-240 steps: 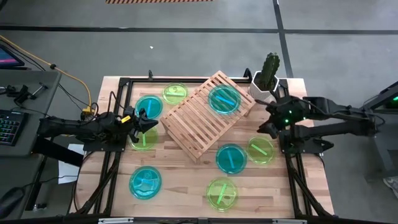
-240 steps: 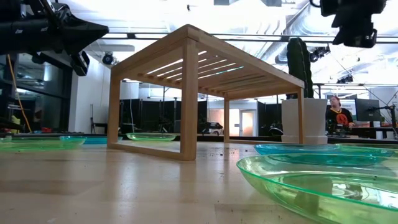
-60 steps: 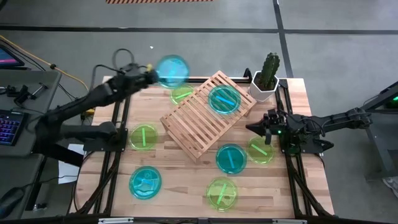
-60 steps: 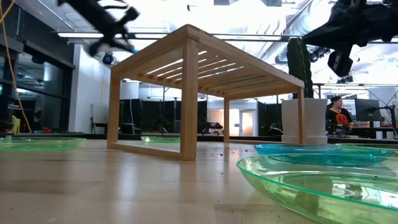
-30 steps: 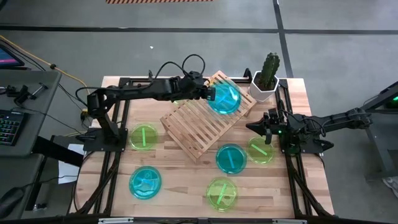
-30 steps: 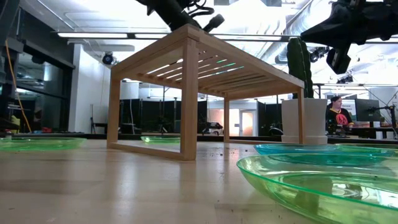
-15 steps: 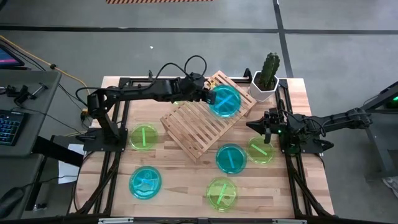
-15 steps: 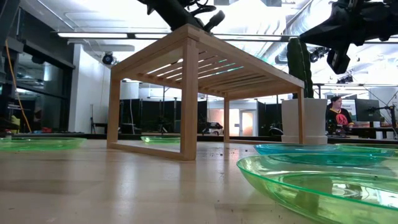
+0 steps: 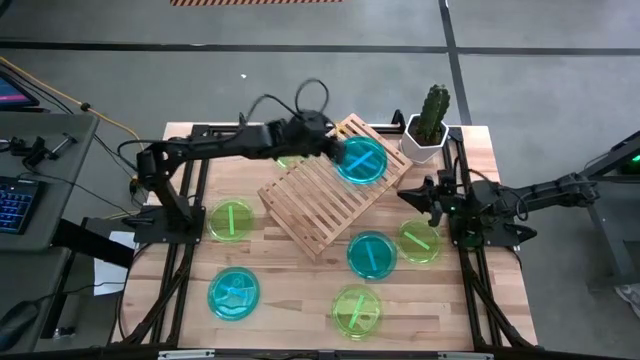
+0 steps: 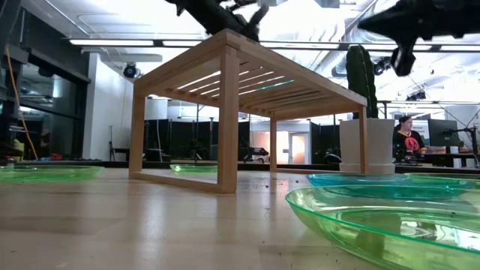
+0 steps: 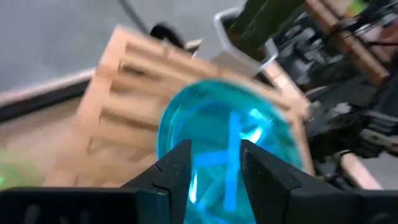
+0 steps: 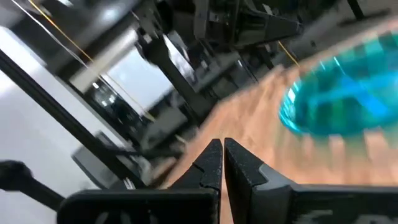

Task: Place and stack plates onto a shelf
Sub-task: Stack the top blue plate on top of the blue plate on the shelf, then put the green plate on the shelf

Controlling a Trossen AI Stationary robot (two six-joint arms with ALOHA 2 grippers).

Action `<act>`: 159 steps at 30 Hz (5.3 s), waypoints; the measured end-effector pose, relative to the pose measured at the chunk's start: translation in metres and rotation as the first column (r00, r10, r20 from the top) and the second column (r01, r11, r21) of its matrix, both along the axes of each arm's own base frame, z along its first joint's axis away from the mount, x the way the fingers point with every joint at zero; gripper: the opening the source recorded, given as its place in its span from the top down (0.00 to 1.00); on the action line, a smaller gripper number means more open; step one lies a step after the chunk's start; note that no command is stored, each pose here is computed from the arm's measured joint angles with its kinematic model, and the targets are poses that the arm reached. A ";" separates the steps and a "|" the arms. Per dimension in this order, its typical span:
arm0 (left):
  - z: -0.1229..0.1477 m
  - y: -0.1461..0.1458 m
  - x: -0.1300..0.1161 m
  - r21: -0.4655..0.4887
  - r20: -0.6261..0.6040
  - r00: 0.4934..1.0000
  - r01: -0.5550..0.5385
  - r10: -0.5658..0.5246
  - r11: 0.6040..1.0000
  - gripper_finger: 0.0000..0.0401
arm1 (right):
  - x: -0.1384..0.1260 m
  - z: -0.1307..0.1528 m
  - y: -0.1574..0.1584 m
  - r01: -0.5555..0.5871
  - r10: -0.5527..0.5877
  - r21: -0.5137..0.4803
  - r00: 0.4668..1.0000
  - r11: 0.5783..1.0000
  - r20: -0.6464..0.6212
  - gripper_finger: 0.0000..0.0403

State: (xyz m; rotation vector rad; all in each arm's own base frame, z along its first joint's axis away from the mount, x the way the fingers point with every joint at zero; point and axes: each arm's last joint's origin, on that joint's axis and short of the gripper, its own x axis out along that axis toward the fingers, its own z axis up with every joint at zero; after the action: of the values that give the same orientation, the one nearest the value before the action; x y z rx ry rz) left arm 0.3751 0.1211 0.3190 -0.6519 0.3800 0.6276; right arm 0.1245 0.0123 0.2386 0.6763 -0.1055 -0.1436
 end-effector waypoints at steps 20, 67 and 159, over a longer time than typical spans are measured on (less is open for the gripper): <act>0.147 -0.054 -0.130 0.600 0.319 0.909 0.026 -0.269 0.799 0.79 | 0.108 0.020 0.001 0.020 -0.167 -0.257 0.808 0.966 -0.565 1.00; 0.083 -0.073 -0.190 0.506 0.375 0.907 -0.029 -0.190 0.862 1.00 | 0.037 0.027 0.043 -0.309 0.282 0.108 0.602 0.945 -0.747 1.00; 0.058 -0.070 -0.185 0.473 0.337 0.934 -0.061 -0.116 0.879 1.00 | -0.029 -0.098 0.051 0.693 0.125 0.271 0.254 0.668 -0.959 1.00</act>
State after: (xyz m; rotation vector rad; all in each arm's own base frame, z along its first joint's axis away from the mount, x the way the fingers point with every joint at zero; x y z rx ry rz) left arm 0.1898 0.0511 0.3772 -0.2712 -0.1119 0.5334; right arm 0.0953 0.0632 0.1404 1.2160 1.0916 -1.0531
